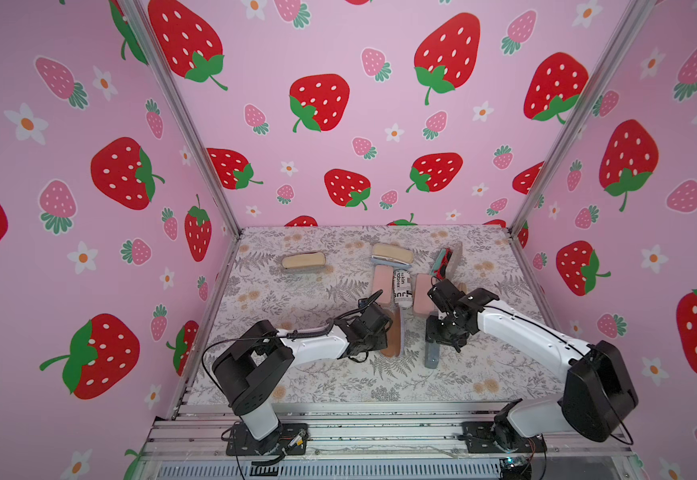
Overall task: Close the glasses case
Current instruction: Place the glasses case at the center of the board.
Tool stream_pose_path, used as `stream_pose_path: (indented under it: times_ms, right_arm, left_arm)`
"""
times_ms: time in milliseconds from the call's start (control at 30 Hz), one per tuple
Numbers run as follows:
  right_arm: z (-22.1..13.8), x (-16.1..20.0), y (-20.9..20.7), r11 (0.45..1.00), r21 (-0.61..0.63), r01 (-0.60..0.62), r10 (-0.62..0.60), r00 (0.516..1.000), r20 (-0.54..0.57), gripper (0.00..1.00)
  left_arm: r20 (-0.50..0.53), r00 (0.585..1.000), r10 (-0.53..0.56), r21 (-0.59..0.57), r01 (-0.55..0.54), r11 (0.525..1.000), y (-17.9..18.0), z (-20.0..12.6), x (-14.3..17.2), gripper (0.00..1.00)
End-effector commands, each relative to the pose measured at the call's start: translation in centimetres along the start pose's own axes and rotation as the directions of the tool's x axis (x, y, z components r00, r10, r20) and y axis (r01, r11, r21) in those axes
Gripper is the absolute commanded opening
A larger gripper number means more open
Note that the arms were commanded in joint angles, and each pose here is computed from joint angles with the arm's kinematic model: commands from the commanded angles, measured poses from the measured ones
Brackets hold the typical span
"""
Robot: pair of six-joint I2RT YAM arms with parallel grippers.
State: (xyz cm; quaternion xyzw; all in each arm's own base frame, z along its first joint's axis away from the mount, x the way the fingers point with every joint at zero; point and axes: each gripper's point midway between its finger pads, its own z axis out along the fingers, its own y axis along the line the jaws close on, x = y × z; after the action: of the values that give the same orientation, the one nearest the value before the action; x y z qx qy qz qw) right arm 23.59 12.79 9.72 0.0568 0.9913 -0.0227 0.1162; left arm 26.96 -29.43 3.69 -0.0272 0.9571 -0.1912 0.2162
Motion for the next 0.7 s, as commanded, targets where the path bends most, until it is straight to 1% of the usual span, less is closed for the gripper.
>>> stream_pose_path:
  times_ms: [0, 133, 267, 400, 667]
  right_arm:
    - [-2.2, -0.7, 0.1, 1.0, -0.027, -0.004, 0.005, 0.999, 0.047, 0.57]
    - [-3.5, -1.2, 1.0, 0.997, -0.07, 0.019, -0.012, 0.996, 0.091, 0.57]
    - [-3.9, -1.7, 2.3, 0.993, -0.111, 0.044, -0.032, 0.994, 0.107, 0.58]
    - [-3.6, -2.0, 3.5, 0.99, -0.125, 0.07, -0.058, 0.993, 0.1, 0.58]
    - [-2.4, -2.1, 5.6, 0.986, -0.138, 0.092, -0.083, 0.994, 0.073, 0.57]
  left_arm:
    - [0.023, 1.0, -0.013, 0.006, 0.013, 1.0, -0.7, -0.3, -0.7, 0.28]
    - [0.04, 0.999, -0.01, 0.005, 0.01, 1.0, -0.7, -1.1, -1.1, 0.29]
    - [0.057, 0.998, -0.006, 0.008, 0.006, 1.0, -0.7, -2.1, -1.5, 0.31]
    - [0.084, 0.996, -0.003, 0.02, 0.001, 1.0, -1.0, -3.2, -2.2, 0.35]
    - [0.13, 0.991, 0.012, 0.019, -0.015, 1.0, -1.2, -5.2, -3.5, 0.35]
